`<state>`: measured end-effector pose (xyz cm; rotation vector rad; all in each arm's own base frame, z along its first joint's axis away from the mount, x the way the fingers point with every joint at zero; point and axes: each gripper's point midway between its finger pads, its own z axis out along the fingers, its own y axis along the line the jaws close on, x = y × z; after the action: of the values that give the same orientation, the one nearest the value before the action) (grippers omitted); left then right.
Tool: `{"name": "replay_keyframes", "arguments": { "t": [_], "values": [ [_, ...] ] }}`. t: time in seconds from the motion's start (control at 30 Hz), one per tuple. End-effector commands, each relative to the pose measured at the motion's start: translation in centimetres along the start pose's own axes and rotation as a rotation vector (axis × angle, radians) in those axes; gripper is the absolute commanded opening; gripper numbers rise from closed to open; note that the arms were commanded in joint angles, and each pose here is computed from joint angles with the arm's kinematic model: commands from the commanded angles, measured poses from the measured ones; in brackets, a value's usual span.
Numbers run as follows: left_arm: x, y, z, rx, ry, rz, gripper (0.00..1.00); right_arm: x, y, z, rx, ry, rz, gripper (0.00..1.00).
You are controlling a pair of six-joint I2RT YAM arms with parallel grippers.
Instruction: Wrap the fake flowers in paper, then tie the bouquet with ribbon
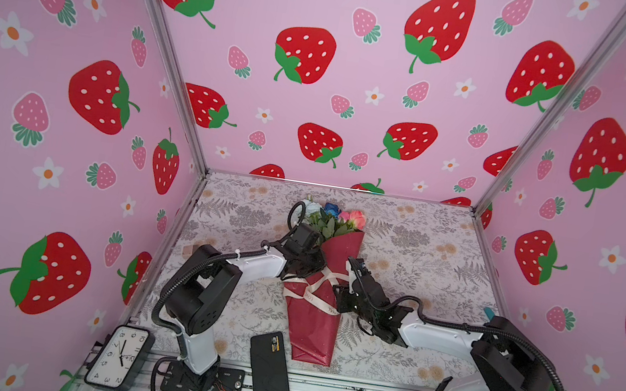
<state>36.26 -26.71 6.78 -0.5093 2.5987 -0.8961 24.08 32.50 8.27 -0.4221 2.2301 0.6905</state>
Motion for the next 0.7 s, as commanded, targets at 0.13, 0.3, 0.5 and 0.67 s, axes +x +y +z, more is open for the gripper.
{"name": "replay_keyframes", "arguments": {
  "t": [0.13, 0.3, 0.5, 0.67],
  "values": [
    [-2.0, -1.5, -2.3, -0.003, -0.076, 0.051, 0.11, -2.1, 0.5, -2.6, -0.008, -0.027, 0.010, 0.44],
    [-2.8, -1.7, -3.5, -0.006, -0.101, 0.072, 0.11, -3.0, 0.8, -4.1, 0.000, -0.010, -0.016, 0.45],
    [-5.0, -0.9, -7.0, -0.042, -0.196, 0.070, 0.25, -5.5, 2.0, -4.3, 0.052, 0.065, -0.163, 0.46],
    [-6.3, 2.8, -10.8, -0.130, -0.278, 0.008, 0.42, -6.9, 2.8, -2.1, 0.132, 0.209, -0.303, 0.45]
  ]
}}
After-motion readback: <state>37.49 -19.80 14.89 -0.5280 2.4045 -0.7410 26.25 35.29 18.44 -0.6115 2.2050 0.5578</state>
